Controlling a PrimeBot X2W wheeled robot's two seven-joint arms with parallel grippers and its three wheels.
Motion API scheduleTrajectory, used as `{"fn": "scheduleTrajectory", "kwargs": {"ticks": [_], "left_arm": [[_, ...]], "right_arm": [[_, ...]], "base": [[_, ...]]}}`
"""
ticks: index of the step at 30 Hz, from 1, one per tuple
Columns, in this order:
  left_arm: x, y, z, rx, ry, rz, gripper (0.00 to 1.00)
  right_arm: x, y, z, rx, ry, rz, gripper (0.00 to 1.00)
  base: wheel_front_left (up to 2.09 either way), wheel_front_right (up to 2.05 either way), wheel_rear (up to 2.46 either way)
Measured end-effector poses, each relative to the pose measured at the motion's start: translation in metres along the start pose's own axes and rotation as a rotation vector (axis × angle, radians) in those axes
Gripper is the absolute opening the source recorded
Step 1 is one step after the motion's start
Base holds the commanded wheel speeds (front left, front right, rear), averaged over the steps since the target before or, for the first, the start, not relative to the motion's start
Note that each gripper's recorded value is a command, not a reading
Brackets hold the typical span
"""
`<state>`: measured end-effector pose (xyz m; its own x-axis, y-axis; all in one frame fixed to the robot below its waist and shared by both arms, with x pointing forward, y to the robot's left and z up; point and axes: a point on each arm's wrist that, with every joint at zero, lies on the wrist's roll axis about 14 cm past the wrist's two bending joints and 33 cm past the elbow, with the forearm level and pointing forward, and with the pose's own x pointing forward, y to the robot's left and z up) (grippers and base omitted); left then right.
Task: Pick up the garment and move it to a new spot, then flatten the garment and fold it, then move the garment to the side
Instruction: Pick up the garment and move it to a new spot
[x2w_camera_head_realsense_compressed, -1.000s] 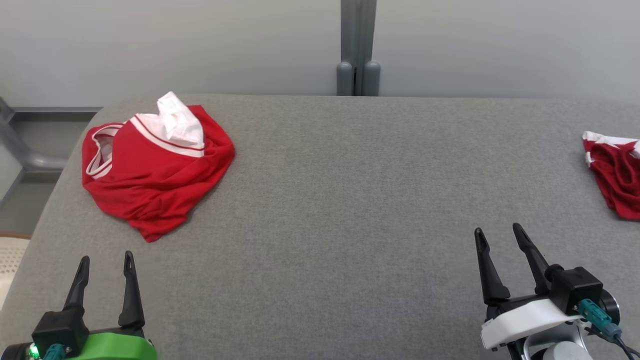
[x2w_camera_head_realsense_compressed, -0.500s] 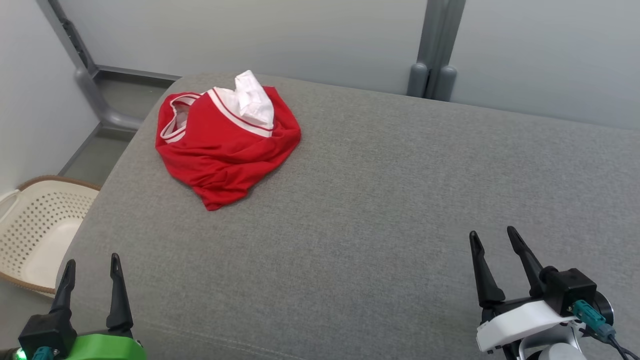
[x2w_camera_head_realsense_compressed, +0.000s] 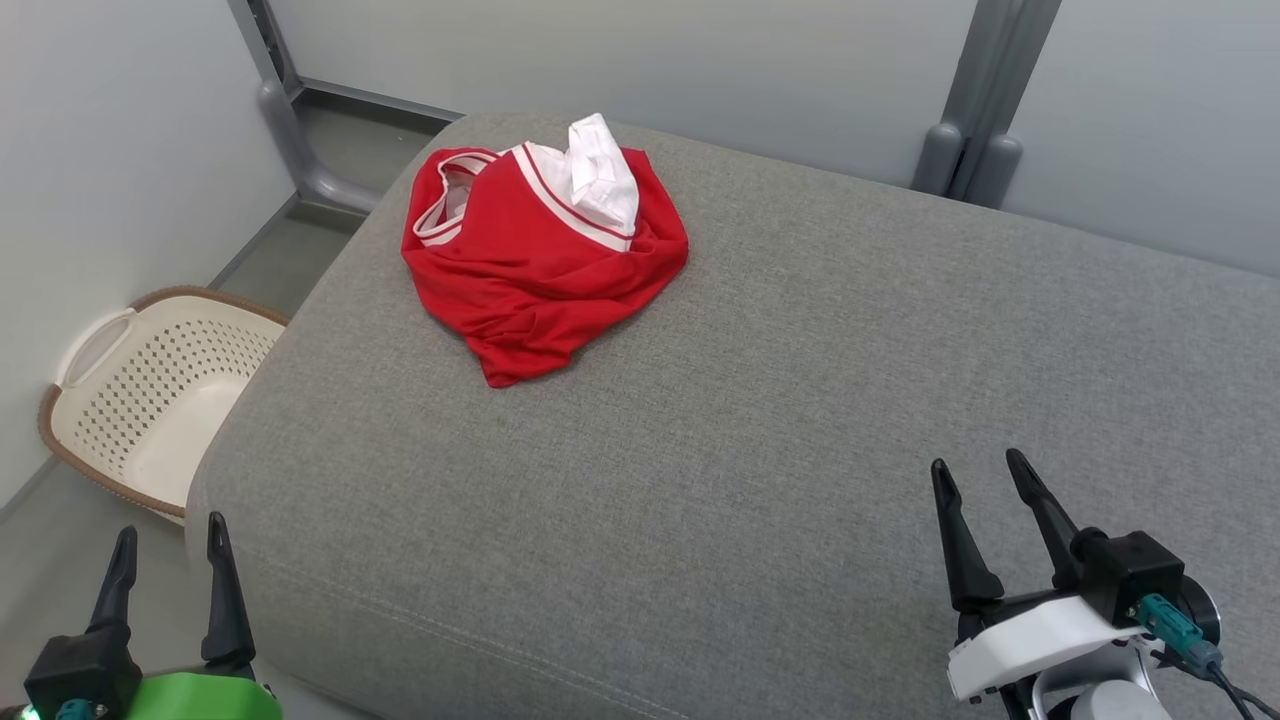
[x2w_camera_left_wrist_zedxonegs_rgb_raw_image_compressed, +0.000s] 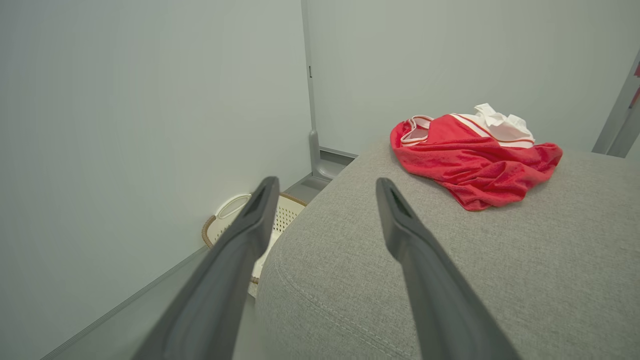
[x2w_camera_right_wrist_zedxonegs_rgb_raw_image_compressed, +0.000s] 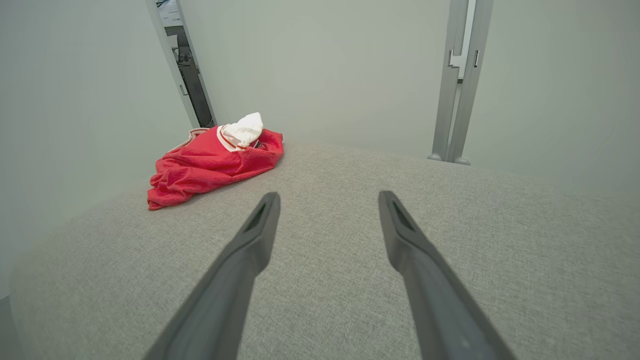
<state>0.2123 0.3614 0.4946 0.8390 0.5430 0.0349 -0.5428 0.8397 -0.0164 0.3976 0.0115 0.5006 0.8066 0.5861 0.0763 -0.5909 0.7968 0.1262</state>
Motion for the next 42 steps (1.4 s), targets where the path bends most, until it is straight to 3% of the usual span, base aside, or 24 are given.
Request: {"fn": "scheduleTrajectory", "kwargs": {"ticks": [10, 17, 26, 32, 37, 42], "left_arm": [[0.003, -0.006, -0.003, 0.001, 0.011, -0.021, 1.0], [0.049, -0.03, 0.031, 0.038, -0.082, -0.108, 1.0], [0.143, -0.09, 0.099, 0.085, -0.254, -0.255, 1.0], [0.209, -0.151, 0.136, 0.092, -0.329, -0.357, 1.0], [0.253, -0.205, 0.131, 0.079, -0.302, -0.437, 1.0], [0.288, -0.247, 0.073, 0.094, -0.12, -0.491, 1.0]], "right_arm": [[-0.001, -0.004, 0.0, -0.004, 0.001, -0.005, 1.0], [0.003, -0.03, 0.01, -0.035, -0.026, -0.054, 1.0], [-0.001, -0.093, 0.022, -0.089, -0.052, -0.185, 1.0], [-0.018, -0.147, 0.015, -0.126, -0.04, -0.322, 1.0], [-0.041, -0.183, -0.001, -0.139, 0.001, -0.431, 1.0], [-0.057, -0.204, -0.016, -0.146, 0.04, -0.496, 1.0]], "base": [[0.0, 0.0, 0.0], [0.0, 0.0, 0.0], [0.0, 0.0, 0.0], [0.0, 0.0, 0.0], [0.0, 0.0, 0.0], [0.0, 0.0, 0.0]]}}
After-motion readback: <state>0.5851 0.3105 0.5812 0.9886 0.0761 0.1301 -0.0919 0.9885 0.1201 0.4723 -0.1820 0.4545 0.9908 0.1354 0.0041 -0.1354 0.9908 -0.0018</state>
